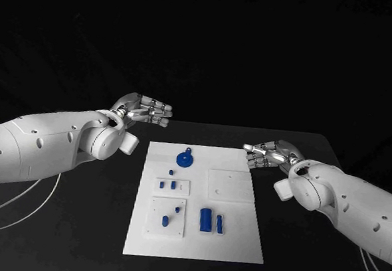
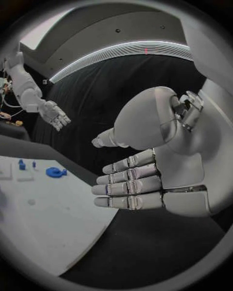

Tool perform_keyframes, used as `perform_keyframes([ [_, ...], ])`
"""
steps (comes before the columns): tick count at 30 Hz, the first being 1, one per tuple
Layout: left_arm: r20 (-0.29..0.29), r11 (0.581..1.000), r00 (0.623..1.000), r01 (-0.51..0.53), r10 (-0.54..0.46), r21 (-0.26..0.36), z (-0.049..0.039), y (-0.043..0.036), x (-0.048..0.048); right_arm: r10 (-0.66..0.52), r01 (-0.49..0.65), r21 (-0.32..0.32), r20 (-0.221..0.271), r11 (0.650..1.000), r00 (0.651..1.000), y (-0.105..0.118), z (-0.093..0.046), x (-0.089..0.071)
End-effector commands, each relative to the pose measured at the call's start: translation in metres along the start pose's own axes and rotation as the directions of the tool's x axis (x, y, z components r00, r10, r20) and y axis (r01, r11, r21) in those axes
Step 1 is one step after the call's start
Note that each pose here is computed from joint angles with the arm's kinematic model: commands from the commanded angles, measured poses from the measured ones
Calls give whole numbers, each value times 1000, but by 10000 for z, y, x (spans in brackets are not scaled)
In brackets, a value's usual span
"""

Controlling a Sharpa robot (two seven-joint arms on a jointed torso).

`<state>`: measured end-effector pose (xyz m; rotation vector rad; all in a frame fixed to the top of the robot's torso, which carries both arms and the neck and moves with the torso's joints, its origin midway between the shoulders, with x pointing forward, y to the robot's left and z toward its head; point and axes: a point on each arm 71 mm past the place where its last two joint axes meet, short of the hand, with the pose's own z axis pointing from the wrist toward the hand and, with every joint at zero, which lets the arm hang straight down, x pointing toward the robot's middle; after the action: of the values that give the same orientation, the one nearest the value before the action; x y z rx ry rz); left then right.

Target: Assemble the parts on the task board

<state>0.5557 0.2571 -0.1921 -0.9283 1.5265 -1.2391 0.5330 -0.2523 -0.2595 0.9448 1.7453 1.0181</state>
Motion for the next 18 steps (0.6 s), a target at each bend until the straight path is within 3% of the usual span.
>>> perform_keyframes([
  [1,106,997,992,68,-71,32,40,-25,-79,206,-206,-140,-14,968,978,59,88,-64],
  [14,112,993,987,109,-114,45,140,-33,-37,271,-261,-207,18,943,963,94,229,-86],
  [15,100,997,992,76,-77,19,128,-8,-39,226,-217,-144,46,965,973,36,228,-99],
  [18,105,996,991,81,-83,20,109,8,-5,230,-220,-153,51,963,972,56,217,-83],
])
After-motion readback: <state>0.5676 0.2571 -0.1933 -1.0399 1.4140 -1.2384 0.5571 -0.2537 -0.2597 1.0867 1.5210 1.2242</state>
